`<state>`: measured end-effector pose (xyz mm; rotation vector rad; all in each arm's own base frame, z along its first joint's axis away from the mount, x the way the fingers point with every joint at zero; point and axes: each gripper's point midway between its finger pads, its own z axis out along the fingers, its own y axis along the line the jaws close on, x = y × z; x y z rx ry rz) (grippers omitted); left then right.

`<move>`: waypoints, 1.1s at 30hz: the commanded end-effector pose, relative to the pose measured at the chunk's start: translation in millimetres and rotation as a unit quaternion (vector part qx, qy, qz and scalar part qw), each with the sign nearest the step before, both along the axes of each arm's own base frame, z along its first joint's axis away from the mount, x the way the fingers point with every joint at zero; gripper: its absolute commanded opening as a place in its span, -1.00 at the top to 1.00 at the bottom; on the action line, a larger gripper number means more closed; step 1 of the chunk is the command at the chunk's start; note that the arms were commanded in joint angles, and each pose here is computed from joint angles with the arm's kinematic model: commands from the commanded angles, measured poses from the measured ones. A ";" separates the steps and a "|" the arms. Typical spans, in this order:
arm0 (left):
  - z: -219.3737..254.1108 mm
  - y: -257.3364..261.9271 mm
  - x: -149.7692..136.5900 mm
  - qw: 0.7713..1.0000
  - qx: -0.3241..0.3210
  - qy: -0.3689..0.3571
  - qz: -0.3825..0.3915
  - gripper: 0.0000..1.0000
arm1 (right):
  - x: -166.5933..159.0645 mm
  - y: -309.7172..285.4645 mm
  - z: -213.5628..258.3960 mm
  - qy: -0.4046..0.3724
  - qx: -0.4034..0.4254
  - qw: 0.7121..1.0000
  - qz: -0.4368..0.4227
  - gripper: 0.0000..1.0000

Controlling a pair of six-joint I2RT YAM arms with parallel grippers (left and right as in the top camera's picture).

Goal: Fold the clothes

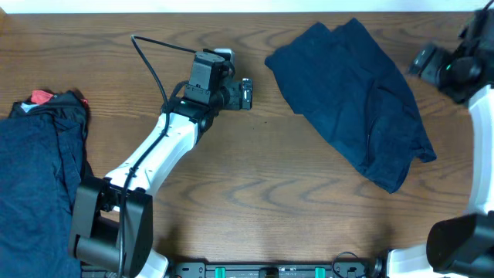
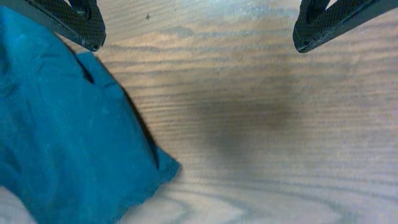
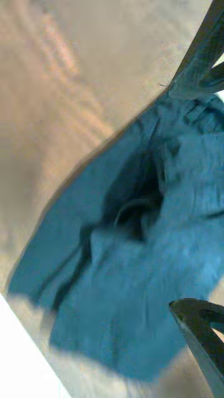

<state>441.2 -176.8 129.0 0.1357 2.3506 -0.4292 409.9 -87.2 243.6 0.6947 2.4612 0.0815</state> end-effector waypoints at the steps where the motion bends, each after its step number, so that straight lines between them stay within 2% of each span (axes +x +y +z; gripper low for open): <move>1: -9.8 -19.4 2.6 0.999 -0.024 0.001 -0.048 -0.96 | 1.9 29.4 14.8 -0.015 0.027 0.997 0.074 -0.99; 5: -22.9 -44.4 7.0 0.993 -0.071 0.010 -0.094 -0.96 | -3.2 40.3 11.5 -0.002 0.031 0.995 0.099 -0.98; 10: -49.3 -71.2 8.3 0.982 -0.125 0.056 -0.129 -0.96 | -6.4 51.4 21.1 -0.002 0.027 0.993 0.118 -0.98; 14: -68.2 -89.2 12.6 0.978 -0.143 0.080 -0.130 -0.95 | -8.2 57.8 41.6 -0.016 0.019 0.991 0.131 -0.99; 20: -70.0 -122.0 18.9 0.972 -0.184 0.073 -0.129 -0.96 | -12.8 65.9 70.2 -0.035 0.010 0.989 0.146 -0.99; 26: -76.7 -143.5 22.6 0.964 -0.225 0.077 -0.115 -0.96 | -15.4 79.4 75.4 -0.036 0.011 0.986 0.163 -0.98; 33: -94.6 -152.6 22.7 0.960 -0.245 0.091 -0.101 -0.96 | -18.6 104.8 73.6 -0.029 0.013 0.980 0.198 -0.99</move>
